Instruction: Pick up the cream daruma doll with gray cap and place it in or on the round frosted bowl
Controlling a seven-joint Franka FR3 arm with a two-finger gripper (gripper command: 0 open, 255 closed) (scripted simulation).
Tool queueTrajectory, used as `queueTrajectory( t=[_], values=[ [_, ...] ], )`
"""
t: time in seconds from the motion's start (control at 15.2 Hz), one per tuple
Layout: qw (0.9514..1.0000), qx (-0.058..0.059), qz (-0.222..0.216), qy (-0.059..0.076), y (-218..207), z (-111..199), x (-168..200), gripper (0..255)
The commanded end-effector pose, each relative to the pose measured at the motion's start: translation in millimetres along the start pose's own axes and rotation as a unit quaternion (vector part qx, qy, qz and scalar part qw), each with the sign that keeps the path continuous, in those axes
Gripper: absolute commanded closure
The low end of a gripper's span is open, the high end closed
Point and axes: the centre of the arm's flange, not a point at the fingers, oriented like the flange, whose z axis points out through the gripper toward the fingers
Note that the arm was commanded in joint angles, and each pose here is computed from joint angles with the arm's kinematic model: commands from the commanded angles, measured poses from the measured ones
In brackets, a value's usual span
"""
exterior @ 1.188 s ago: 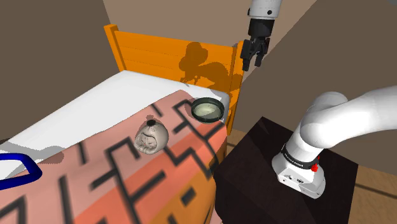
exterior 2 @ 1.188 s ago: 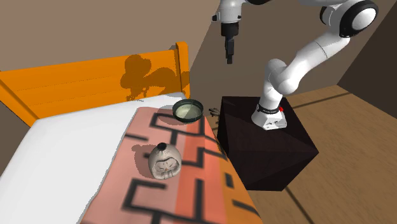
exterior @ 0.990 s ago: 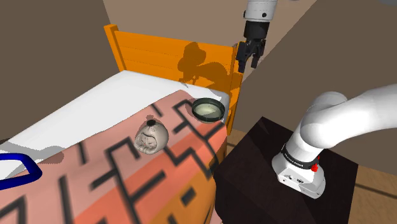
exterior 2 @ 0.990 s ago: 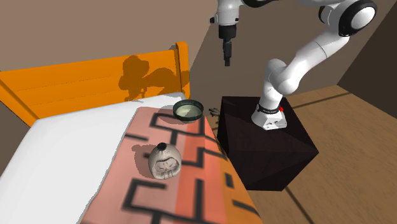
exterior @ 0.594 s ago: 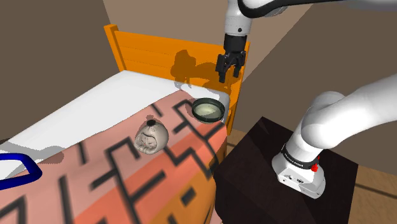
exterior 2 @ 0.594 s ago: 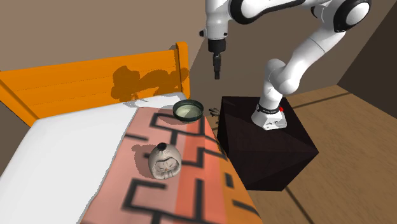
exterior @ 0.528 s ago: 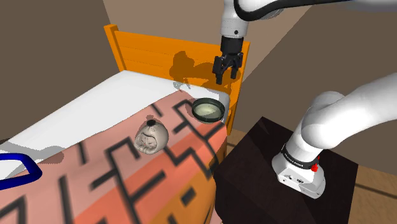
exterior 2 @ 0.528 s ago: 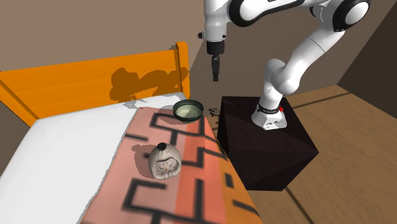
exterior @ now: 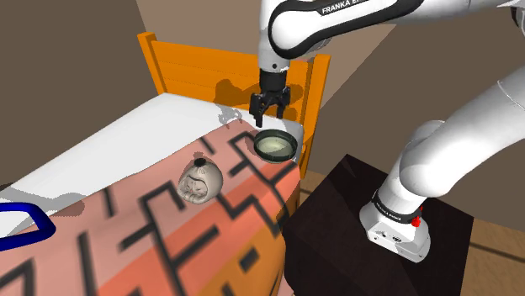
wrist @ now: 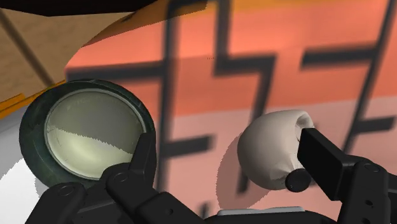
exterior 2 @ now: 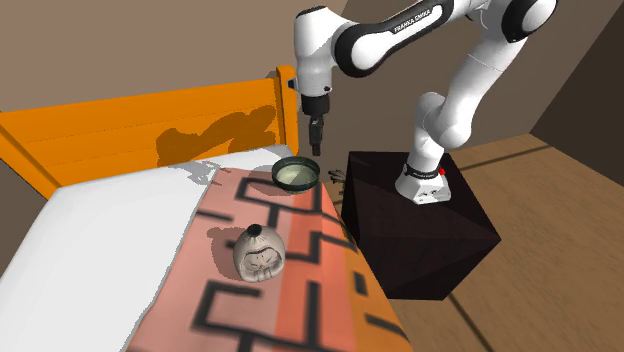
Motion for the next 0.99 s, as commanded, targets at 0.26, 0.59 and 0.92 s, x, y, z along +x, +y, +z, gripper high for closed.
queueTrajectory(
  t=[0.26, 0.59, 0.92],
  values=[
    [1.0, -0.002, 0.003, 0.005, -49, 42, 50, 0],
    [0.9999, -0.005, 0.006, 0.009, -87, 78, 90, 0],
    [0.9999, -0.007, 0.009, 0.012, -125, 113, 131, 0]
  ],
)
